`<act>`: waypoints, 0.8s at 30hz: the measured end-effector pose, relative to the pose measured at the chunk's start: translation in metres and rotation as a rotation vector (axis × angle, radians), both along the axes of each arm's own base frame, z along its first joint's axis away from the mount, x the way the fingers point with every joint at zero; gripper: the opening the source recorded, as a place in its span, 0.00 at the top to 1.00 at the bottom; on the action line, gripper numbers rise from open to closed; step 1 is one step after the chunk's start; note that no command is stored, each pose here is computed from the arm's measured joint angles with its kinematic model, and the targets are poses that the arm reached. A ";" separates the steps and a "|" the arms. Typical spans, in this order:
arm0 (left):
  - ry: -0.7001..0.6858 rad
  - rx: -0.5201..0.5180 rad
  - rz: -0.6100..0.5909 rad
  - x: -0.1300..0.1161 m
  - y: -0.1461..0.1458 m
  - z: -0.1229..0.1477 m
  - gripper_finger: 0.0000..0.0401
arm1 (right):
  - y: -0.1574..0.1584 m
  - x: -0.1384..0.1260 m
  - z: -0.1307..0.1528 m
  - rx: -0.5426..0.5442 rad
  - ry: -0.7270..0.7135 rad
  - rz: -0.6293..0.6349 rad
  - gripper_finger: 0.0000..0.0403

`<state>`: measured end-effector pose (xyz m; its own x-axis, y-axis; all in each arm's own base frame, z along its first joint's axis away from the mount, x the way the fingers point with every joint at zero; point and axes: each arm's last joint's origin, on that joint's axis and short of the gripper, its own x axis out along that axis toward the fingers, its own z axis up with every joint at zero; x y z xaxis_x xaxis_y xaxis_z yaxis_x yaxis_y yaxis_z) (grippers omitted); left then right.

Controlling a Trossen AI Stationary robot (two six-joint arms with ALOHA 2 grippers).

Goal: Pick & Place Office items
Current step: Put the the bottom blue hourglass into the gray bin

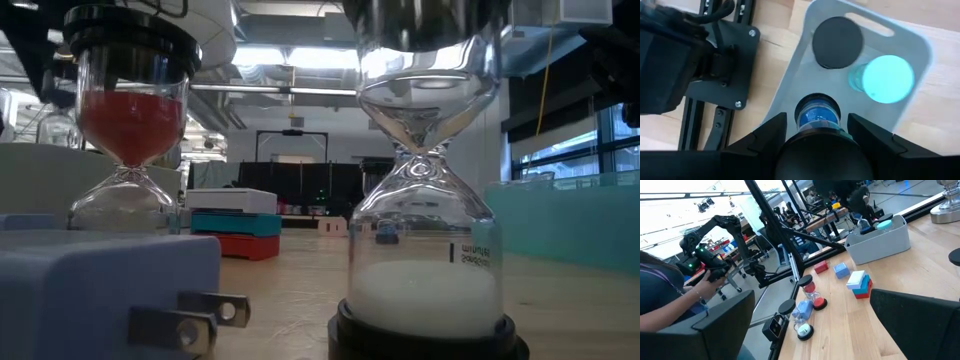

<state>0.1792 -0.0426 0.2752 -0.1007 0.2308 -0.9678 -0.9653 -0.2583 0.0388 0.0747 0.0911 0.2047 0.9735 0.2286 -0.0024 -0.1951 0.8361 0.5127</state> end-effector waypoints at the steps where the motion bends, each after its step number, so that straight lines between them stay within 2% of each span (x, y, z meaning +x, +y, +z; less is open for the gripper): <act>1: -0.001 0.002 0.005 0.000 -0.001 -0.004 0.51 | 0.000 0.000 0.000 0.000 0.000 0.000 0.01; 9: -0.008 0.005 0.050 -0.001 -0.001 -0.038 0.50 | 0.000 0.000 0.000 0.000 0.000 0.000 0.01; 15: -0.025 0.038 0.081 -0.003 0.001 -0.052 0.51 | 0.000 0.000 0.000 0.000 0.000 0.000 0.01; 20: -0.007 0.065 0.099 -0.007 0.003 -0.062 0.46 | 0.000 0.000 0.000 0.000 0.000 0.000 0.01; 24: -0.007 0.069 0.116 -0.009 0.004 -0.069 0.48 | 0.000 0.000 0.000 0.000 0.000 0.000 0.01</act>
<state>0.1700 -0.0391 0.2064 -0.1238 0.2844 -0.9507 -0.9290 -0.3699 0.0103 0.0747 0.0910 0.2048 0.9736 0.2284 -0.0022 -0.1950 0.8360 0.5130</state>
